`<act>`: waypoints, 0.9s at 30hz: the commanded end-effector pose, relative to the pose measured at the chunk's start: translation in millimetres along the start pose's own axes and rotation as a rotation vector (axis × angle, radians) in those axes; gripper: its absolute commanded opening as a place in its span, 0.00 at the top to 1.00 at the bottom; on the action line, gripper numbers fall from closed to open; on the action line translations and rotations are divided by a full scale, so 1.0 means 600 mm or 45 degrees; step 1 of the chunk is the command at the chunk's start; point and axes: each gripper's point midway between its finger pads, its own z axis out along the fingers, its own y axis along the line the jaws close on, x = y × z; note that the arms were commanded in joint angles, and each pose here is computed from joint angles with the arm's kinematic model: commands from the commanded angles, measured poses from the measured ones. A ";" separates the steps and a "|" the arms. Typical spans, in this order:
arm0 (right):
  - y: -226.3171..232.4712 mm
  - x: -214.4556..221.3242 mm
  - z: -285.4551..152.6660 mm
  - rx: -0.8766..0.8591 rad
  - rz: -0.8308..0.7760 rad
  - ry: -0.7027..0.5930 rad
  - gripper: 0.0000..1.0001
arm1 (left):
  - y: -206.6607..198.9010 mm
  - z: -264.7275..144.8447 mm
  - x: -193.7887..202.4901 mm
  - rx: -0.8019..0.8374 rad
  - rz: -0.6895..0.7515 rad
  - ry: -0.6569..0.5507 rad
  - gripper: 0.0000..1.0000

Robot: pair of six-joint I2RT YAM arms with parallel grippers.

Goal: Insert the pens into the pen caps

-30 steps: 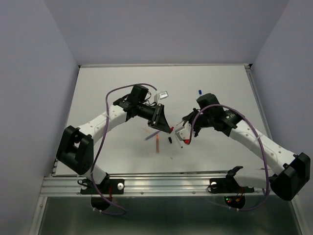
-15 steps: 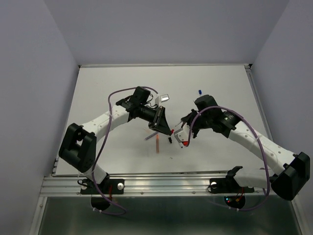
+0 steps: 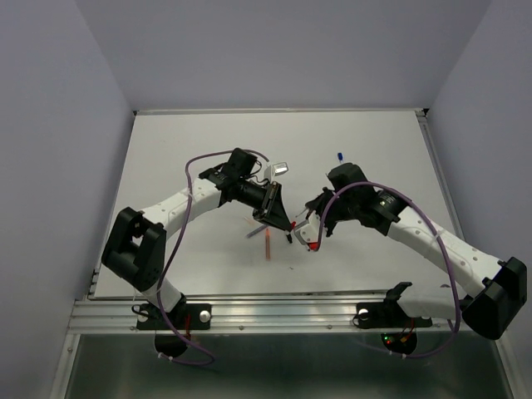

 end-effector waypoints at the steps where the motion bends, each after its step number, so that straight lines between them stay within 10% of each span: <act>1: -0.030 -0.016 -0.021 0.064 -0.037 -0.013 0.99 | -0.013 -0.001 -0.005 0.015 0.031 0.006 1.00; 27: -0.023 -0.039 -0.021 0.029 -0.037 -0.077 0.99 | -0.016 -0.003 -0.007 0.012 0.048 0.002 1.00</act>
